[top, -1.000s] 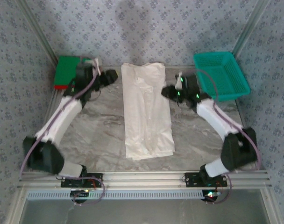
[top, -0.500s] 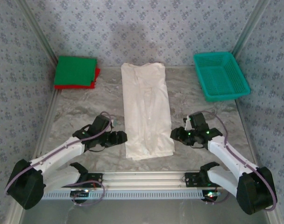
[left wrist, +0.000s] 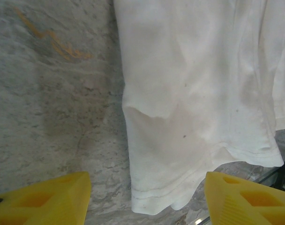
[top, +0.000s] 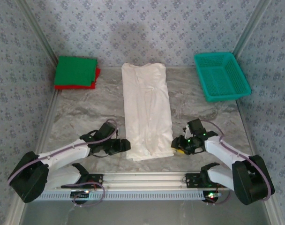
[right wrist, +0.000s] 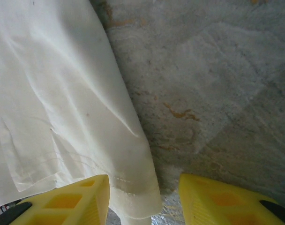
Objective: Fold and stack the t-shirts
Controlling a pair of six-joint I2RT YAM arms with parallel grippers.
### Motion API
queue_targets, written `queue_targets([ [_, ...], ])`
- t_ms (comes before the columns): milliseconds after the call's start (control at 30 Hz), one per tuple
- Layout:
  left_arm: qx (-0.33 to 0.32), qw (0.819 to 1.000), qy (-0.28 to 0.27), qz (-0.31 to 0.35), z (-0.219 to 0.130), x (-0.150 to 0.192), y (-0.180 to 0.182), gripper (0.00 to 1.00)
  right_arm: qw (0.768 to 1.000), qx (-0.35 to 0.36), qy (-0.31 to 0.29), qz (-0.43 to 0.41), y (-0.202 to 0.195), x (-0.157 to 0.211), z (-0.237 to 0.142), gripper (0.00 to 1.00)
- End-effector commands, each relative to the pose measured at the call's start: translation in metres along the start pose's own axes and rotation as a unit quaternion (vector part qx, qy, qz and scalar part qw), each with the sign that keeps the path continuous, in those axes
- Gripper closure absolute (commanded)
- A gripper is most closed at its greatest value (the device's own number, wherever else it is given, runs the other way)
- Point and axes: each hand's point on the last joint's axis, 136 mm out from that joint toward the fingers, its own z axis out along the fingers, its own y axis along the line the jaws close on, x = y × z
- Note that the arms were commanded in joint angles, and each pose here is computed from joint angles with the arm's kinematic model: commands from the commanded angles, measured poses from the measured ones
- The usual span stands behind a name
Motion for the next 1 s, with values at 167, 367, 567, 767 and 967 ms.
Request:
queue_targets([
  [167,-0.006,1.0,0.024,0.014,0.013,0.016,-0.009,0.37,1.0,-0.021,0.009,-0.013,0.002,0.0,0.011,0.54],
  [367,0.009,0.999,0.042,0.021,0.029,0.019,-0.025,0.41,0.999,-0.032,0.007,-0.02,0.007,-0.002,0.012,0.54],
  [567,-0.005,0.998,0.056,0.04,0.042,0.03,-0.036,0.48,0.999,-0.038,0.001,-0.025,0.009,-0.004,0.012,0.54],
  [767,0.005,0.999,0.031,0.044,0.045,0.02,-0.046,0.54,0.999,-0.045,0.003,-0.026,0.011,-0.004,0.013,0.54],
  [967,-0.026,0.997,0.05,0.051,0.036,0.025,-0.057,0.53,0.999,-0.045,0.001,-0.024,0.01,-0.004,0.012,0.54],
])
